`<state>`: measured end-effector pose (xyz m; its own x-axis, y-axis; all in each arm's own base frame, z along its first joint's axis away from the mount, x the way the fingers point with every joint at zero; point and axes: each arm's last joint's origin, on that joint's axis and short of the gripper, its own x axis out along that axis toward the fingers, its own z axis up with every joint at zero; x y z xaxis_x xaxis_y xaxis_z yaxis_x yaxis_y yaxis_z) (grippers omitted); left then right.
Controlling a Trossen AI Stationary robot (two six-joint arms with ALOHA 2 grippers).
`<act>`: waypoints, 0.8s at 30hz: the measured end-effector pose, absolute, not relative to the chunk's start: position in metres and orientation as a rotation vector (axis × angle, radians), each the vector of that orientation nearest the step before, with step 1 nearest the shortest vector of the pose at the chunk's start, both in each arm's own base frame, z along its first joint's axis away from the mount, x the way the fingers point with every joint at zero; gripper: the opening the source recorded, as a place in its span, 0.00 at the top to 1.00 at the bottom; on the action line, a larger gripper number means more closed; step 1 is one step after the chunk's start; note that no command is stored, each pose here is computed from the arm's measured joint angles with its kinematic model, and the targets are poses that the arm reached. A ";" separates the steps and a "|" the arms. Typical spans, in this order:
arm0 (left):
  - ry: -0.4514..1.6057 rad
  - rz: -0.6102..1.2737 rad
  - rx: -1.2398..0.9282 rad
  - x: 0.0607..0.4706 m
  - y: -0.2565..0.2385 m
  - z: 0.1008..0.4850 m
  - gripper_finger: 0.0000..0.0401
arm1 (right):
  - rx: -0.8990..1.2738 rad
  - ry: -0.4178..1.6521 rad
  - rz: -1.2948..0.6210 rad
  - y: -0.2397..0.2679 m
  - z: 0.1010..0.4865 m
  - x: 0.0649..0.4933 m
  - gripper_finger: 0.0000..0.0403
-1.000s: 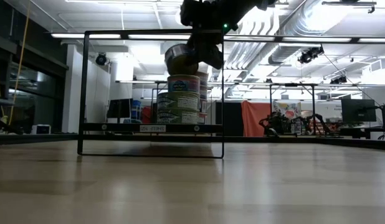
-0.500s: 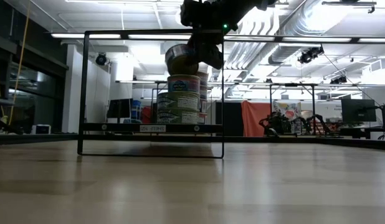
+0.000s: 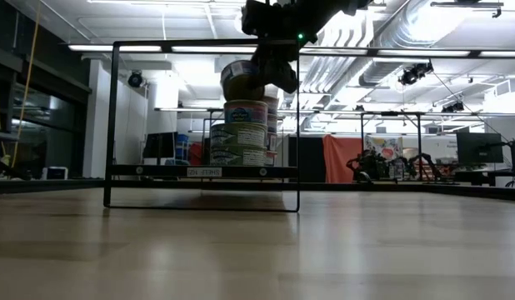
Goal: Stack canned seafood by type on shelf
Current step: Stack the blue pink tuna can on top of the other blue pink tuna cans on the shelf
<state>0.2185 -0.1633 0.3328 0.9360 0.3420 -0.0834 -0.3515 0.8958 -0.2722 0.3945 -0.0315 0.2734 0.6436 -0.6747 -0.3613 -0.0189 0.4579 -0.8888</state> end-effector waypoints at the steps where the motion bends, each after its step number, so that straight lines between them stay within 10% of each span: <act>1: 0.034 0.360 -0.288 0.218 -0.163 0.333 1.00 | -1.029 0.788 -0.448 -0.032 0.273 0.395 0.52; 24: 0.046 0.362 -0.278 0.218 -0.163 0.331 1.00 | -1.041 0.875 -0.484 -0.039 0.269 0.390 0.31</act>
<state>0.2182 -0.1631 0.3311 0.9344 0.3436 -0.0935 -0.3561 0.8974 -0.2607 0.3897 -0.0389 0.2693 0.5808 -0.7144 -0.3903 -0.0490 0.4479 -0.8927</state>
